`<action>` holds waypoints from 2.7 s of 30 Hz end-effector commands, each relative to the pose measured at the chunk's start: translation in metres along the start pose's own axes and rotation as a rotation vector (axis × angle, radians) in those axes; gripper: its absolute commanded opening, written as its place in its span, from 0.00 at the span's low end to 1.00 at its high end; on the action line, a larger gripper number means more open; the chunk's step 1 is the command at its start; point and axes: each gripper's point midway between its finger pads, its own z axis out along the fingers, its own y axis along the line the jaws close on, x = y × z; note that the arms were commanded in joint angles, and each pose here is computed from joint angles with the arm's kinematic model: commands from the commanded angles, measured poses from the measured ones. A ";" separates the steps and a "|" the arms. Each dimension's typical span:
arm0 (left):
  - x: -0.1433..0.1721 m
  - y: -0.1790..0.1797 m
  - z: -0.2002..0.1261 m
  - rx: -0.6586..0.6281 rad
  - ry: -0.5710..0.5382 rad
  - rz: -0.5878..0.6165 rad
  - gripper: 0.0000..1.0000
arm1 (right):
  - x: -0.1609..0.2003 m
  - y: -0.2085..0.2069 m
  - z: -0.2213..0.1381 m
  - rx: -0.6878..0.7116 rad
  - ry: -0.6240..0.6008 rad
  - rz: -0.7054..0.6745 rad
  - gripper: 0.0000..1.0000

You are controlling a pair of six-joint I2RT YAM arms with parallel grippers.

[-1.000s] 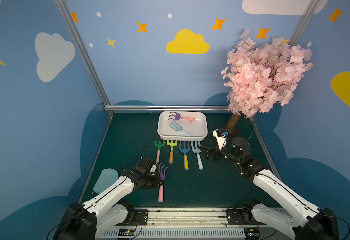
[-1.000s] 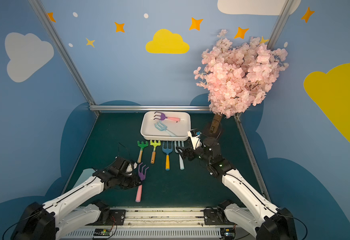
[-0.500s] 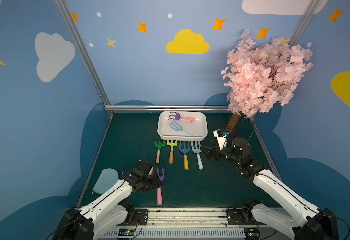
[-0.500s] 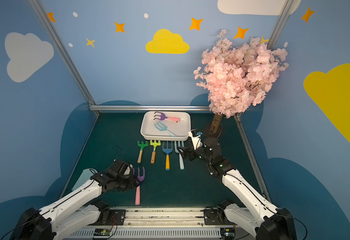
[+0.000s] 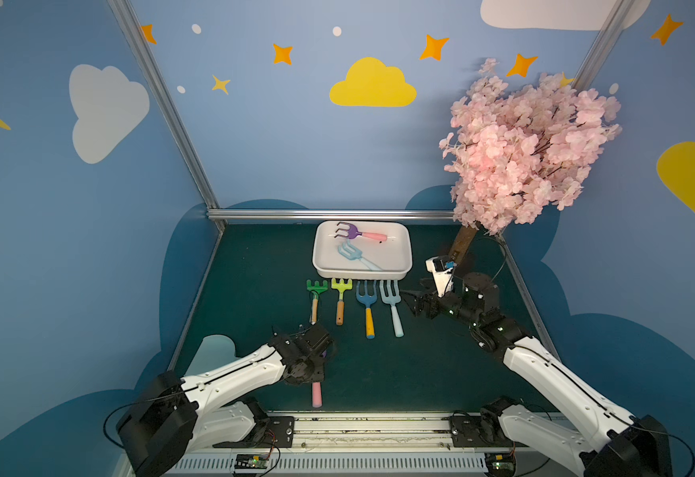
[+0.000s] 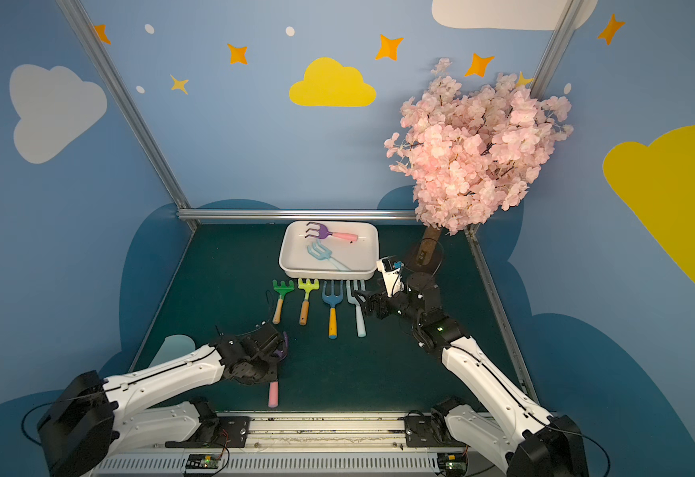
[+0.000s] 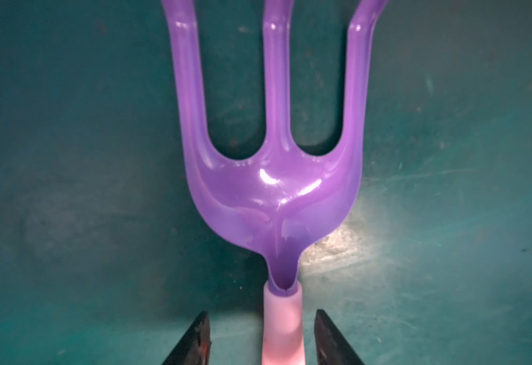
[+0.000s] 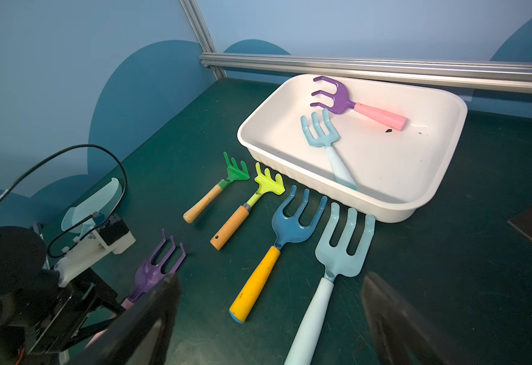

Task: Take the hand rake out of the storage box
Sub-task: Place the rake at the center of the board, then pick up the rake from the storage box.

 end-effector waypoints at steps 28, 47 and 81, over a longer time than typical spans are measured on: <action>-0.016 0.012 0.009 -0.177 -0.011 0.024 0.52 | 0.019 -0.030 0.059 0.010 0.178 0.066 0.93; -0.167 -0.027 -0.091 0.136 -0.584 0.071 1.00 | 0.037 -0.084 0.250 0.022 0.592 -0.107 0.81; -0.187 -0.005 -0.047 0.187 -0.536 -0.042 1.00 | 0.086 -0.135 0.299 -0.026 0.713 -0.236 0.19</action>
